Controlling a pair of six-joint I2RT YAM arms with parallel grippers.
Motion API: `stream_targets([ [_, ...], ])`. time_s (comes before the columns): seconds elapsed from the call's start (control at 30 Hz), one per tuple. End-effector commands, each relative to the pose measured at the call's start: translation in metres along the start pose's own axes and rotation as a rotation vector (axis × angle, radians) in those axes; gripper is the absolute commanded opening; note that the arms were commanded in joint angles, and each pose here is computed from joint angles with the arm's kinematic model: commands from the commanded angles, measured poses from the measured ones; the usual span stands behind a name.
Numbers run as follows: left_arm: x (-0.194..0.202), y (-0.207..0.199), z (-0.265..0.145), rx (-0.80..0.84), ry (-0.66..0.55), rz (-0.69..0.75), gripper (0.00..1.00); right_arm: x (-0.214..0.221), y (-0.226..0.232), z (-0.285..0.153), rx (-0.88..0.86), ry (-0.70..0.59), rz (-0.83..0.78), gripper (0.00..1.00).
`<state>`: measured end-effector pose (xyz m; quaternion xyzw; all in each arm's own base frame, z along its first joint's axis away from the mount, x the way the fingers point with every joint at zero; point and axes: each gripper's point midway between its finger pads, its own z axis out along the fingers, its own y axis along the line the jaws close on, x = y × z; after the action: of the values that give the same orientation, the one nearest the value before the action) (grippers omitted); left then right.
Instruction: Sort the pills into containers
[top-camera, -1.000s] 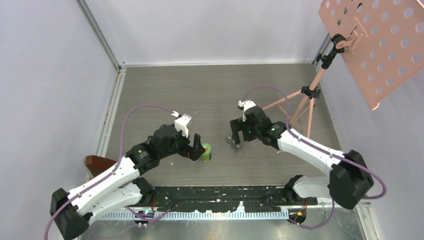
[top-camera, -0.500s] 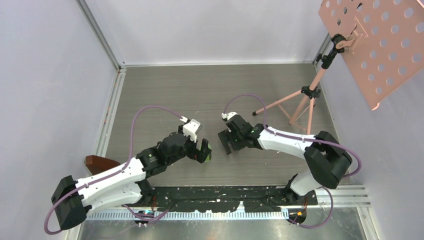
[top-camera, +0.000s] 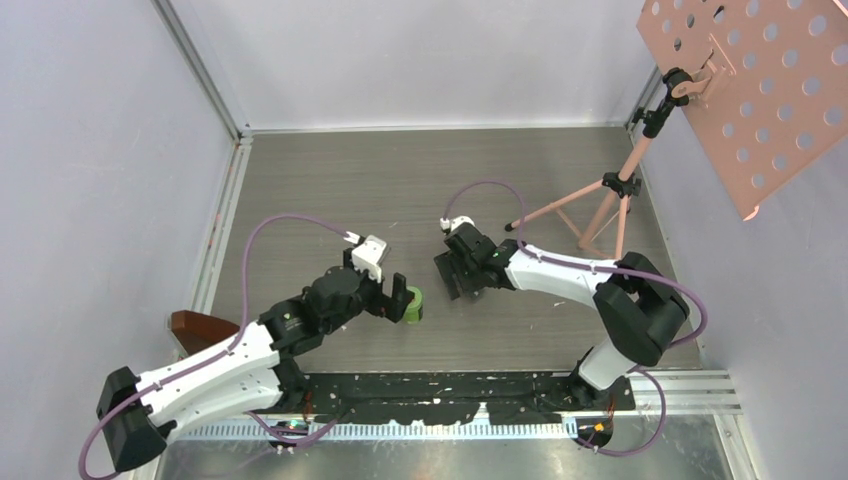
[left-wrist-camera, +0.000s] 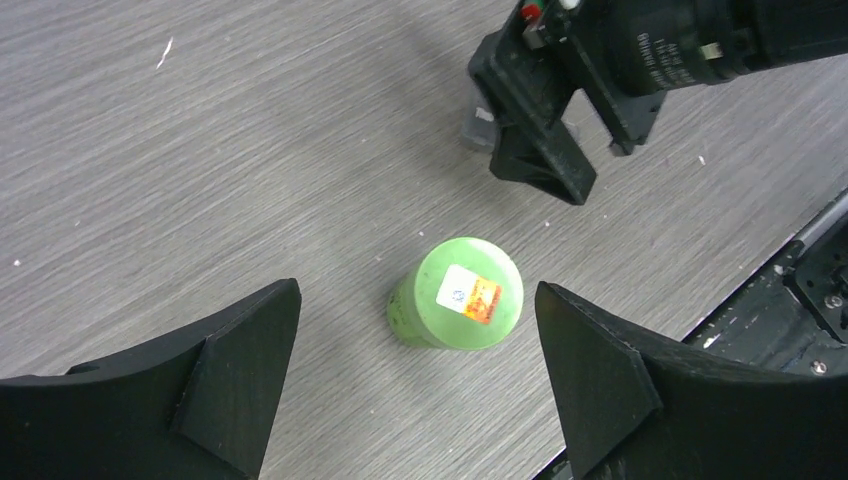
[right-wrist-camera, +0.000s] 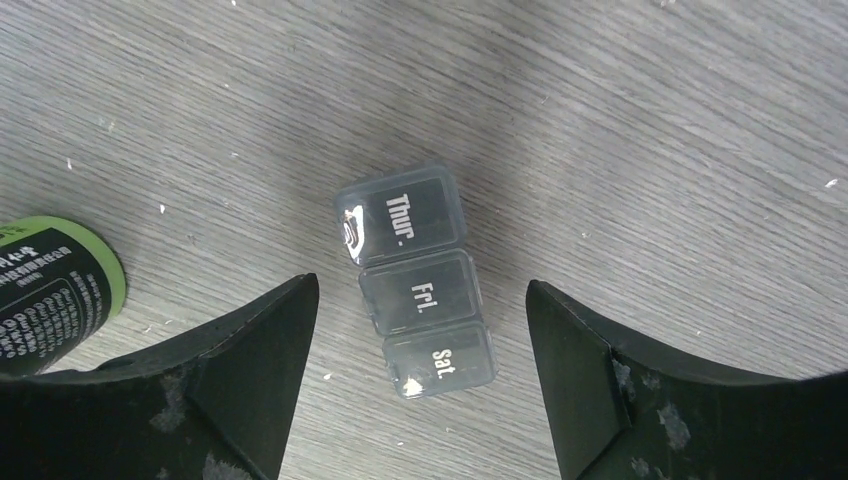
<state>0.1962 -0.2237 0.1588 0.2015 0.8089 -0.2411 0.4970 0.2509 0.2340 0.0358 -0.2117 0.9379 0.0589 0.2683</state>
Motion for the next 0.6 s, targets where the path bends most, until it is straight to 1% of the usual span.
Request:
stream_targets([
  [0.0,-0.015,0.014,-0.005,-0.049,-0.016,-0.119,0.90,-0.038,0.005,-0.024,-0.011,-0.105,0.026,0.83],
  [0.07,-0.019,0.028,-0.007,-0.070,-0.023,-0.205,0.88,-0.050,0.009,-0.040,-0.041,-0.142,0.033,0.83],
  [0.17,-0.028,0.049,-0.013,-0.094,-0.069,-0.316,0.87,-0.069,0.021,-0.072,-0.121,-0.214,0.050,0.82],
  [0.23,-0.033,0.057,-0.016,-0.101,-0.090,-0.346,0.87,-0.076,0.033,-0.088,-0.177,-0.249,0.047,0.82],
  [0.3,-0.034,0.062,-0.017,-0.117,-0.091,-0.353,0.87,-0.078,0.038,-0.092,-0.186,-0.254,0.049,0.82],
  [0.37,-0.033,0.062,-0.017,-0.119,-0.082,-0.349,0.86,-0.073,0.032,-0.087,-0.145,-0.236,0.064,0.82],
  [0.5,-0.029,0.053,-0.015,-0.068,-0.057,-0.344,0.85,-0.058,0.000,-0.065,0.054,-0.171,0.056,0.82],
  [0.57,-0.030,0.049,-0.016,-0.045,-0.051,-0.330,0.84,-0.048,-0.008,-0.054,0.082,-0.125,0.047,0.83],
])
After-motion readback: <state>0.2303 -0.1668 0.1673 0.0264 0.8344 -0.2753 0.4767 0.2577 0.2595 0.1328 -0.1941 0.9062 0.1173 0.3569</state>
